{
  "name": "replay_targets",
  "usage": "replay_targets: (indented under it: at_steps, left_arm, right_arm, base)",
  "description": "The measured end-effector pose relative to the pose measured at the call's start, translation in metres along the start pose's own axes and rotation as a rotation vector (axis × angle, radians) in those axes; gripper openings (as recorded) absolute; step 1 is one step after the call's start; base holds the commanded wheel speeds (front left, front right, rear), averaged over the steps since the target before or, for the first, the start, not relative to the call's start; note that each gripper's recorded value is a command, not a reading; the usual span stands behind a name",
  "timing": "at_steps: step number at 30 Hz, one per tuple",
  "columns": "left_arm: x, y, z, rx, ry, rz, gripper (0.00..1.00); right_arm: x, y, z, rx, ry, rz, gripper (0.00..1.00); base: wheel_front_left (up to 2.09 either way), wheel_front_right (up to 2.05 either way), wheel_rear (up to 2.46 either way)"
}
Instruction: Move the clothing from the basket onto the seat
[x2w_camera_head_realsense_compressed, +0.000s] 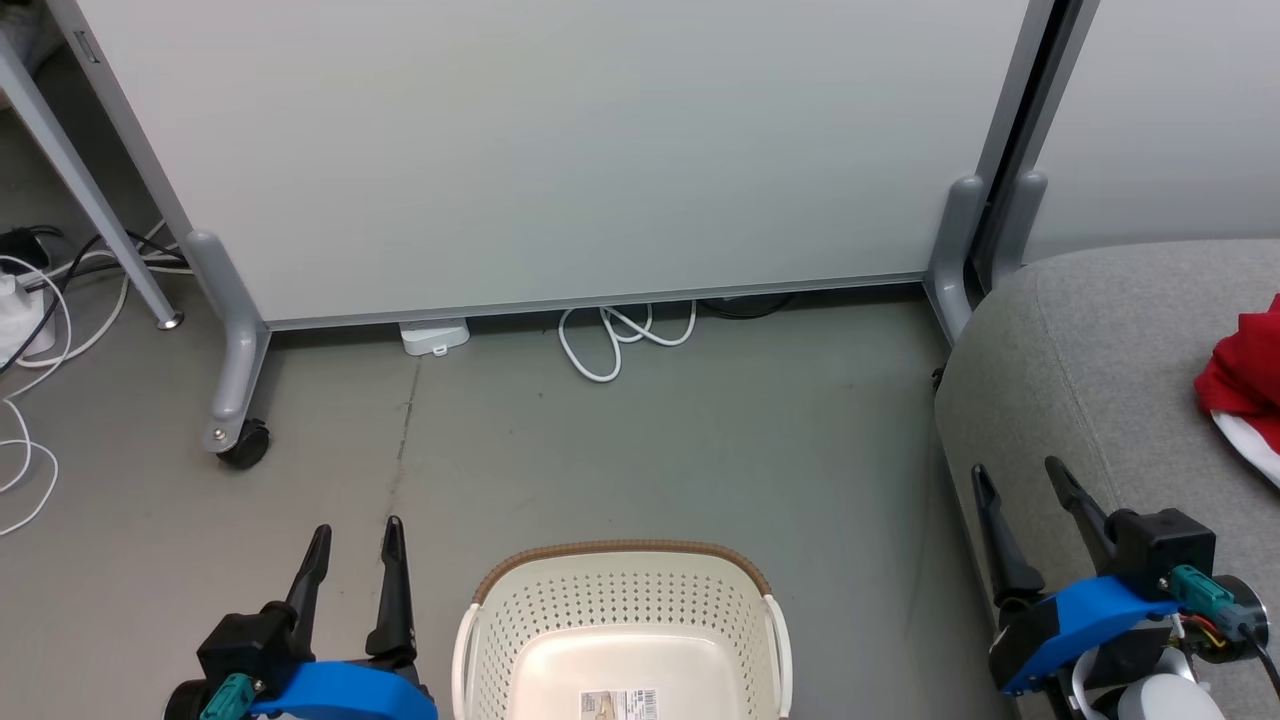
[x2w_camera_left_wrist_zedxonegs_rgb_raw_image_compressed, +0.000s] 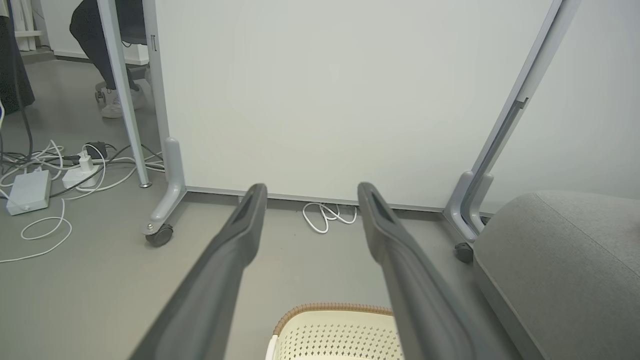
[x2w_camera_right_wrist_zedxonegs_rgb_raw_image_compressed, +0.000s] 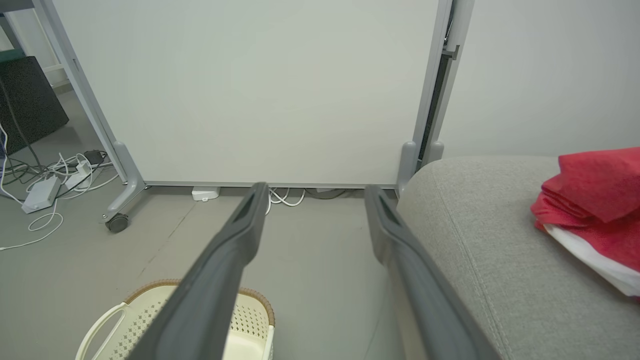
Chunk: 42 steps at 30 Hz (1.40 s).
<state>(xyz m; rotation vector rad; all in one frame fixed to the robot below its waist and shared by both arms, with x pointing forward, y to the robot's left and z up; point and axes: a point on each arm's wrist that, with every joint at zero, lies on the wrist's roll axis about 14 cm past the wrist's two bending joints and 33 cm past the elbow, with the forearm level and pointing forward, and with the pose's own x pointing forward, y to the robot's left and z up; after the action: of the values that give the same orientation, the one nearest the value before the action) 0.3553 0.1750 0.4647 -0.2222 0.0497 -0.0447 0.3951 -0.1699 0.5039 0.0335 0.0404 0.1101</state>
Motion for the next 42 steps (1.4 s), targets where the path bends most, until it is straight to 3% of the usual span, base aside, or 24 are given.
replay_targets:
  at_steps: [6, 7, 26, 42]
  left_arm:
    - [0.001, -0.003, -0.001, -0.005, 0.003, -0.01, 1.0]
    - [0.001, -0.004, -0.001, -0.008, 0.003, -0.011, 0.0]
    - [-0.05, 0.01, -0.084, -0.048, 0.268, 0.065, 0.0]
    - [-0.04, 0.021, -0.071, -0.3, 0.231, 0.155, 0.0]
  right_arm:
    - [0.0, -0.001, 0.0, 0.0, 0.001, -0.003, 1.0]
    - [0.0, -0.001, 0.0, 0.0, 0.0, -0.003, 0.0]
    - [-0.036, 0.0, -0.086, 0.053, 0.266, -0.028, 0.0]
    - [-0.035, -0.007, -0.08, 0.347, 0.235, -0.093, 0.0]
  base:
    - [0.0, 0.0, 0.0]
    - [0.0, 0.0, 0.0]
    - [0.0, 0.0, 0.0]
    - [0.0, 0.0, 0.0]
